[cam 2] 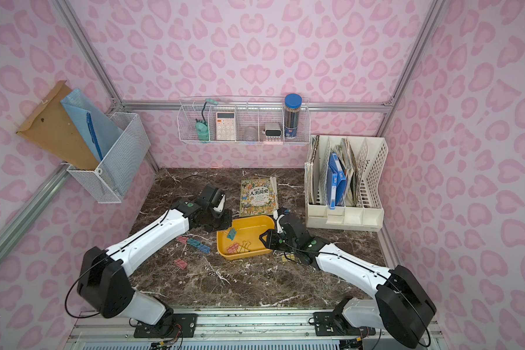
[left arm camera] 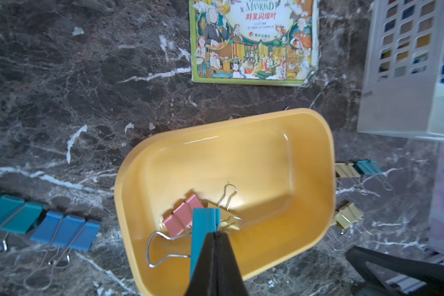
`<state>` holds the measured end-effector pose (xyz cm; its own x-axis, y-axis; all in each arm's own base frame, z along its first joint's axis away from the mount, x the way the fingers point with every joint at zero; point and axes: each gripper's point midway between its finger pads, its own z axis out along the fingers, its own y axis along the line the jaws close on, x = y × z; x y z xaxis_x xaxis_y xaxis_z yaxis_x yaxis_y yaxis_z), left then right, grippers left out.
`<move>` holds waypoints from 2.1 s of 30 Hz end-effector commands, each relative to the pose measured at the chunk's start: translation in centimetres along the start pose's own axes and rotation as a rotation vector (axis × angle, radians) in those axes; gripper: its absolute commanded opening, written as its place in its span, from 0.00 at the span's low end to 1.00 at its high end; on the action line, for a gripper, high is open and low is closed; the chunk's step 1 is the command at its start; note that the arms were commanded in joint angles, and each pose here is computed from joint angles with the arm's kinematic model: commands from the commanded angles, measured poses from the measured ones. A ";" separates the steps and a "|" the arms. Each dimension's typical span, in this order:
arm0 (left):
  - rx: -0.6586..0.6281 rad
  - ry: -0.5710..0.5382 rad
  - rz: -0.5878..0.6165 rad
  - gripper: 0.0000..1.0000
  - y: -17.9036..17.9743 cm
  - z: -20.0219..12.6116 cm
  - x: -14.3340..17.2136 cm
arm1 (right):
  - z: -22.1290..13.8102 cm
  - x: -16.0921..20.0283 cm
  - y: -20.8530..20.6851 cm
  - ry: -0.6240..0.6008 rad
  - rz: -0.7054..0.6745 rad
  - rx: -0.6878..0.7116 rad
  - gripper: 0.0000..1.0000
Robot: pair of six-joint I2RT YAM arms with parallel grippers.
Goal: Take out the binder clips from the storage box
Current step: Pick up the binder clip from the storage box, then place the binder clip at the center of the board.
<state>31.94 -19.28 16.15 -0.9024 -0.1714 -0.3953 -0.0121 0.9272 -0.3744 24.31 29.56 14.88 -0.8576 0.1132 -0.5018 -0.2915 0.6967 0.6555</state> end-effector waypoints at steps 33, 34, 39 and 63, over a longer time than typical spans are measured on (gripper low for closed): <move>-0.347 -0.387 -0.911 0.00 16.7 -3.8 9.6 | -0.6 -0.8 3.6 -0.216 -0.127 -0.084 0.40; -0.359 -0.399 -0.910 0.00 17.0 -3.7 9.5 | -0.4 -0.6 3.5 -0.204 -0.126 -0.082 0.41; -0.413 -0.410 -0.930 0.00 17.9 -3.1 9.9 | 0.8 0.2 3.5 -0.139 -0.126 -0.066 0.42; -0.520 -0.333 -0.929 0.10 19.2 -2.8 12.3 | 4.4 1.9 3.6 0.058 -0.192 -0.006 0.43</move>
<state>20.59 -3.25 6.60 -0.2678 -0.8894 -0.3705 -0.8574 0.3954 -0.3294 23.66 35.29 13.94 -0.8067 -0.0378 -0.5897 -0.4439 0.6974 0.5626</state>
